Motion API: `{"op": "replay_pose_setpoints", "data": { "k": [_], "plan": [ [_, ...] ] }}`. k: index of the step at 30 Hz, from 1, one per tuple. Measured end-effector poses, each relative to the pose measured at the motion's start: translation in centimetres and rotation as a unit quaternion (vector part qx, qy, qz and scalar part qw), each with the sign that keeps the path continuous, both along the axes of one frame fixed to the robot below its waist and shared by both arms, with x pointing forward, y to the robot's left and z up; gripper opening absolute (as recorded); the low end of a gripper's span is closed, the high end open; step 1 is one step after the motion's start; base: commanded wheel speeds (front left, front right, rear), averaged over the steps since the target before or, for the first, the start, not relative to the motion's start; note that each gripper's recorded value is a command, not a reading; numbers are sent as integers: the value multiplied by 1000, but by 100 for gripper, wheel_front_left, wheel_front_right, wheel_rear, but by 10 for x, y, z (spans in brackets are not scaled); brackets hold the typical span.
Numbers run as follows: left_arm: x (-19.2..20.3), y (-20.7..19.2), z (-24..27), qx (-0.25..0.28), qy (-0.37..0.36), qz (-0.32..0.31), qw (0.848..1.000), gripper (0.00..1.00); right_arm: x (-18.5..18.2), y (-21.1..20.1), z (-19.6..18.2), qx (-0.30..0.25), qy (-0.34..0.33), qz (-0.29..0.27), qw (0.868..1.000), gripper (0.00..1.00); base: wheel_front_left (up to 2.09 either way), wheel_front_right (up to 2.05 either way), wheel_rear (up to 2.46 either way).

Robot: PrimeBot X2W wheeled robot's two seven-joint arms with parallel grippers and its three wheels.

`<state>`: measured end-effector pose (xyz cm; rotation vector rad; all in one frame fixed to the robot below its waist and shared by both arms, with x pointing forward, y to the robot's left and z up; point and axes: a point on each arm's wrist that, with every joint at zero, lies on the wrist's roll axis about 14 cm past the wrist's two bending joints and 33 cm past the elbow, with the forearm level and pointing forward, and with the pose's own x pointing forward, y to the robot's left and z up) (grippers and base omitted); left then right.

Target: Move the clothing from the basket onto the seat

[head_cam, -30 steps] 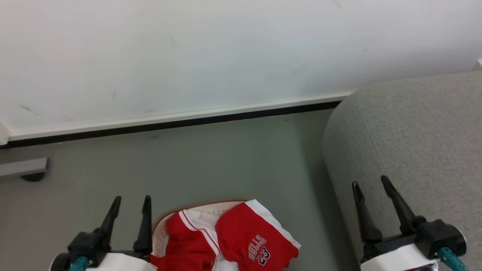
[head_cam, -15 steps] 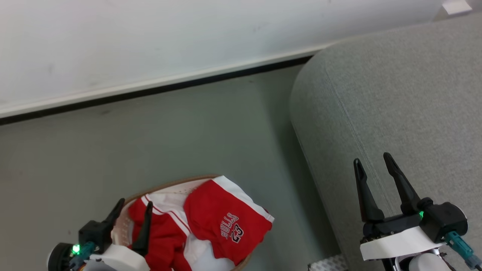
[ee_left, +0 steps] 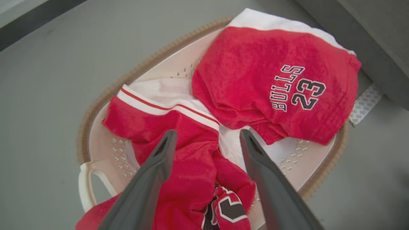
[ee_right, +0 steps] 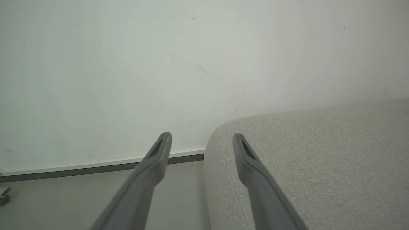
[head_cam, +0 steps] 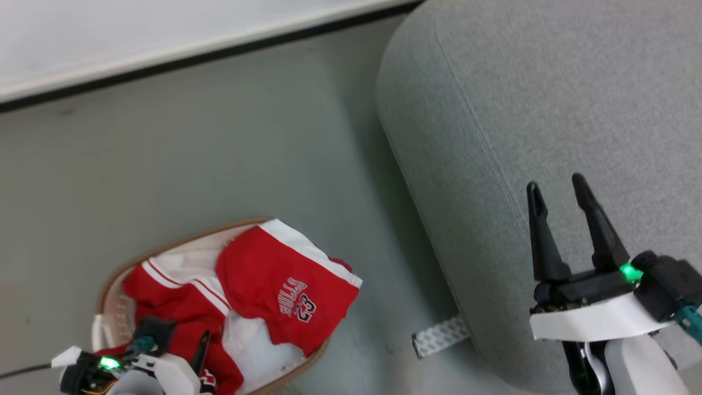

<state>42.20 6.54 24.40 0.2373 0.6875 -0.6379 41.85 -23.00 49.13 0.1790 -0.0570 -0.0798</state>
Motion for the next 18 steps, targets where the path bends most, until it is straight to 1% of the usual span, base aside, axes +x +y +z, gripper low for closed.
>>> {"op": "replay_pose_setpoints", "data": {
  "k": [8, 13, 18],
  "plan": [
    [-10, 3, -60, 61, 82, -64, 993, 100, 18, -11, -8, 10, 3, -12, 1000, 100, 0, 0, 0],
    [-29, -1, -93, 92, 134, -110, 980, 100, 22, -14, -22, 17, 19, -16, 1000, 100, 0, 0, 0],
    [-29, 4, -117, 122, 172, -123, 970, 100, 24, -16, -33, 18, 32, -20, 999, 100, 0, 0, 0]
  ]
}}
